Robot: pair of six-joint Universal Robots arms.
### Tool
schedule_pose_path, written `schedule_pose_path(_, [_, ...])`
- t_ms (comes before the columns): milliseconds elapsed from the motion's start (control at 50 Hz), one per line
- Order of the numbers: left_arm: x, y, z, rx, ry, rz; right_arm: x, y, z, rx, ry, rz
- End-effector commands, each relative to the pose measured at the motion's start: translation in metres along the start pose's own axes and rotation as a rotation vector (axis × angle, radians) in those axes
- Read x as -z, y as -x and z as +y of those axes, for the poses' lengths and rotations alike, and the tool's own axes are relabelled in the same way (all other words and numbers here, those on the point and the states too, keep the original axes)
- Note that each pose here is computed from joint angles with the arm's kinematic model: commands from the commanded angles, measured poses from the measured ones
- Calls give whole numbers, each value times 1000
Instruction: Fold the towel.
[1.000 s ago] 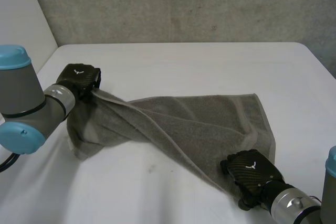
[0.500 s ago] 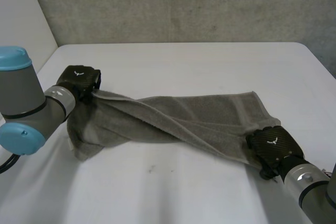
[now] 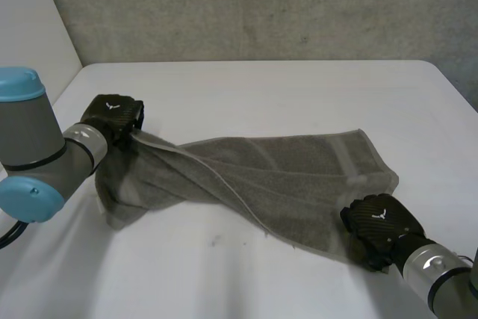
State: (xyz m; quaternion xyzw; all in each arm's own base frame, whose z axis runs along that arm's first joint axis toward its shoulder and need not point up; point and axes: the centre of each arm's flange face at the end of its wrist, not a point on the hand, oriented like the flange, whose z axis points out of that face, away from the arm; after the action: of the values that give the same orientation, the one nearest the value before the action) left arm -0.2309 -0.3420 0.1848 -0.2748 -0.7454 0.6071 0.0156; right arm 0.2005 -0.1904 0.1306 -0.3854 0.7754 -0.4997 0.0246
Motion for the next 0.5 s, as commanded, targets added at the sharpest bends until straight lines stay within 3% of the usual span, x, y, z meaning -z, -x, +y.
schedule_pose_path(20, [0,0,1,0,2,0,-8,-1,2,4,-3,4])
schedule_pose_path(500, [1,-1,1,0,4,4,-2,1,19,-59,115,-47])
